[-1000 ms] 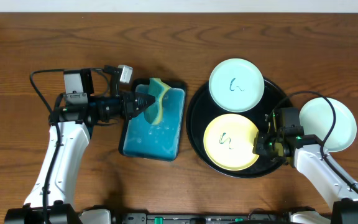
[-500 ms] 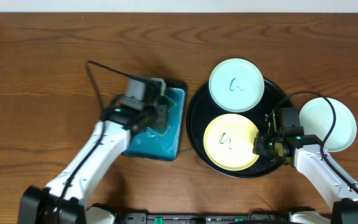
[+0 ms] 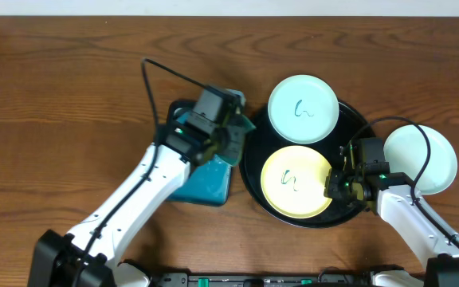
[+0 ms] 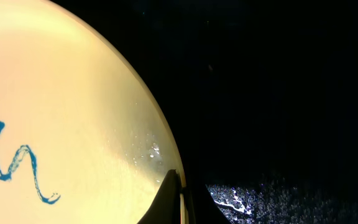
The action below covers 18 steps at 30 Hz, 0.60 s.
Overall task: Clean dirty plates on tray and stack at the side
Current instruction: 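Scrub the yellow plate with the sponge in the left gripper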
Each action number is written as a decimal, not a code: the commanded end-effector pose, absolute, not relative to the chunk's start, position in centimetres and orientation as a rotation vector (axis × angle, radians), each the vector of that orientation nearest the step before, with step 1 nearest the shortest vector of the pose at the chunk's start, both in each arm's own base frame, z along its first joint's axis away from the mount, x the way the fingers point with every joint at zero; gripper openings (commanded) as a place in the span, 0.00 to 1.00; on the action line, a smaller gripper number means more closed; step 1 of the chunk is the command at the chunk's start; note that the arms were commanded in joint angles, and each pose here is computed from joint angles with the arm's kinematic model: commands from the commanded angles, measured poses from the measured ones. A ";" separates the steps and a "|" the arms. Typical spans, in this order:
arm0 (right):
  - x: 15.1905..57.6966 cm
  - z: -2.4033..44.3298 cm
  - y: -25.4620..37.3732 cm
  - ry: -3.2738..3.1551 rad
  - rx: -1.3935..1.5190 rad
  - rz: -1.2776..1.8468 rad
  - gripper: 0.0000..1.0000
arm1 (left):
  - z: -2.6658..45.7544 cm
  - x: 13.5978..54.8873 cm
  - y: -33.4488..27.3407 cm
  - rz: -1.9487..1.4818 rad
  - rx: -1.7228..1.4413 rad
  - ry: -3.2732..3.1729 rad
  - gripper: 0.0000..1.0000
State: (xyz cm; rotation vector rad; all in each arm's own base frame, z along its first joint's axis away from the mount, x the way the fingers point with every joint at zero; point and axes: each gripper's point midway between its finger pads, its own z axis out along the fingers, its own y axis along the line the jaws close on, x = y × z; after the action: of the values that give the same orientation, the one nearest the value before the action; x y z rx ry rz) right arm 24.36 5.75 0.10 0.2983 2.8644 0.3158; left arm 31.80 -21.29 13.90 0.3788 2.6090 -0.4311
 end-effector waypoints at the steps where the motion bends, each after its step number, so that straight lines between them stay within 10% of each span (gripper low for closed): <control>1: 22.9 -1.1 6.3 2.920 0.291 0.332 0.01 | 13.0 30.6 -25.7 -0.571 0.434 2.625 0.08; 18: 22.4 -1.2 6.3 2.939 0.295 0.326 0.01 | 4.1 24.1 -37.6 -0.707 0.797 2.652 0.08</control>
State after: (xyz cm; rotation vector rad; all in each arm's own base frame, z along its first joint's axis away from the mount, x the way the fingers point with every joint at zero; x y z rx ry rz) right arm 24.23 5.87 0.09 0.2982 2.8698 0.3267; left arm 24.21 -36.89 4.74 0.7939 2.6435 -0.6938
